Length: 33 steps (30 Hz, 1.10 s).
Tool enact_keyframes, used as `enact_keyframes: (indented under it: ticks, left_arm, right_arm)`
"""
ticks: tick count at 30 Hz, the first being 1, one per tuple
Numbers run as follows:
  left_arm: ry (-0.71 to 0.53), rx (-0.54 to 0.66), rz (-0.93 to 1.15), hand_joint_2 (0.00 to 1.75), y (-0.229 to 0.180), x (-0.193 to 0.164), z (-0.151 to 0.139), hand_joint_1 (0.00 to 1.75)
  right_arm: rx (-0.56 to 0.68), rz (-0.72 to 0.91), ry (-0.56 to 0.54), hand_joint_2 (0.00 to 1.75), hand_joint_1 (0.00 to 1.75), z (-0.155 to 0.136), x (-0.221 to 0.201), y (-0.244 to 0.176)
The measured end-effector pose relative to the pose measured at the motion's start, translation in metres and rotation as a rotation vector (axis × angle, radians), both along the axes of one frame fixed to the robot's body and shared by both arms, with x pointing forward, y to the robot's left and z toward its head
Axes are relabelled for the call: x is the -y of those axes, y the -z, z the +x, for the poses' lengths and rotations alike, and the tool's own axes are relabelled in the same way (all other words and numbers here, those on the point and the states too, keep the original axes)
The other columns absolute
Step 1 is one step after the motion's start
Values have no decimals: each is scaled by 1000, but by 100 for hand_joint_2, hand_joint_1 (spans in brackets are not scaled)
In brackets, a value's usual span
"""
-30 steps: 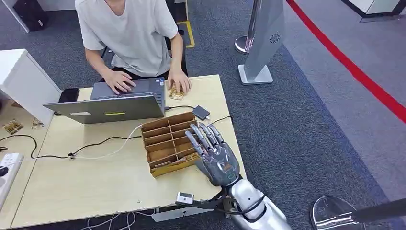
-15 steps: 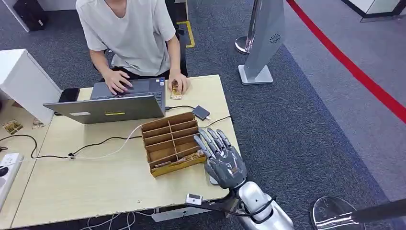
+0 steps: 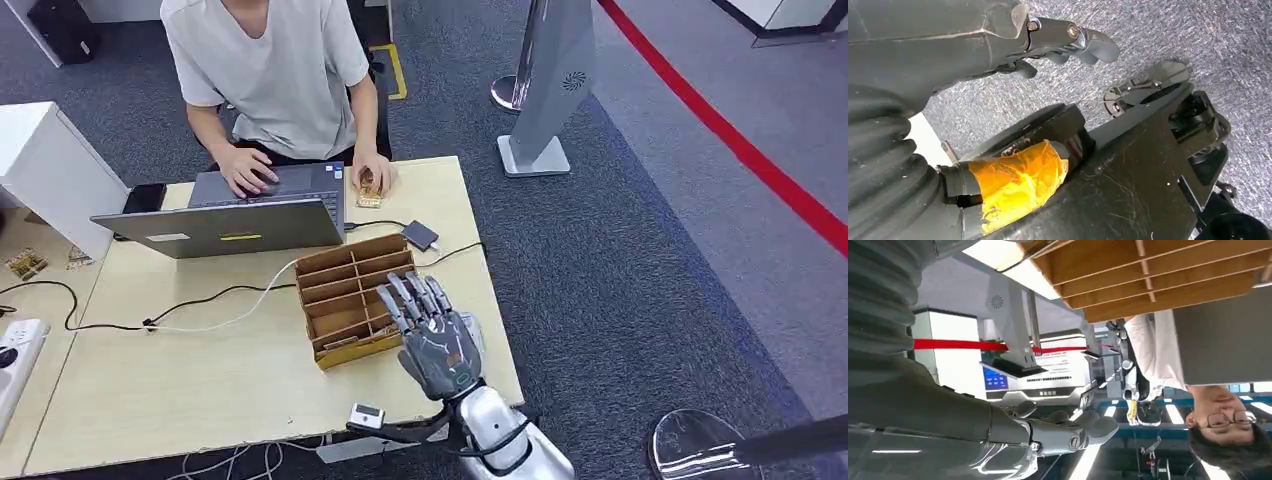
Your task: Pass the card to the sensor for recognition and then transmit it.
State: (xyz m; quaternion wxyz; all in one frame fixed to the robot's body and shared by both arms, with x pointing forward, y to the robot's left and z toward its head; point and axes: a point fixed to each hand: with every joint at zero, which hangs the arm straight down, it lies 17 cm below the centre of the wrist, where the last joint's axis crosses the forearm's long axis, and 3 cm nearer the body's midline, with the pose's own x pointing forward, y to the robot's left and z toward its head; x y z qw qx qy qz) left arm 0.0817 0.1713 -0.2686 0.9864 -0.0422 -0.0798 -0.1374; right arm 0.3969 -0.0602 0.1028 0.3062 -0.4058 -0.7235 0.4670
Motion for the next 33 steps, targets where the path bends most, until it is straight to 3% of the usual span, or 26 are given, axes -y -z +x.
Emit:
enact_keyframes:
  ticks: [11, 33]
  left_arm:
    - [18, 0, 5, 175, -1, 0, 6, 0]
    - [38, 0, 3, 175, -2, 3, 10, 0]
  right_arm:
    - [-29, 13, 61, 175, 0, 12, -3, 3]
    - [-149, -57, 190, 175, 0, 33, 32, 52]
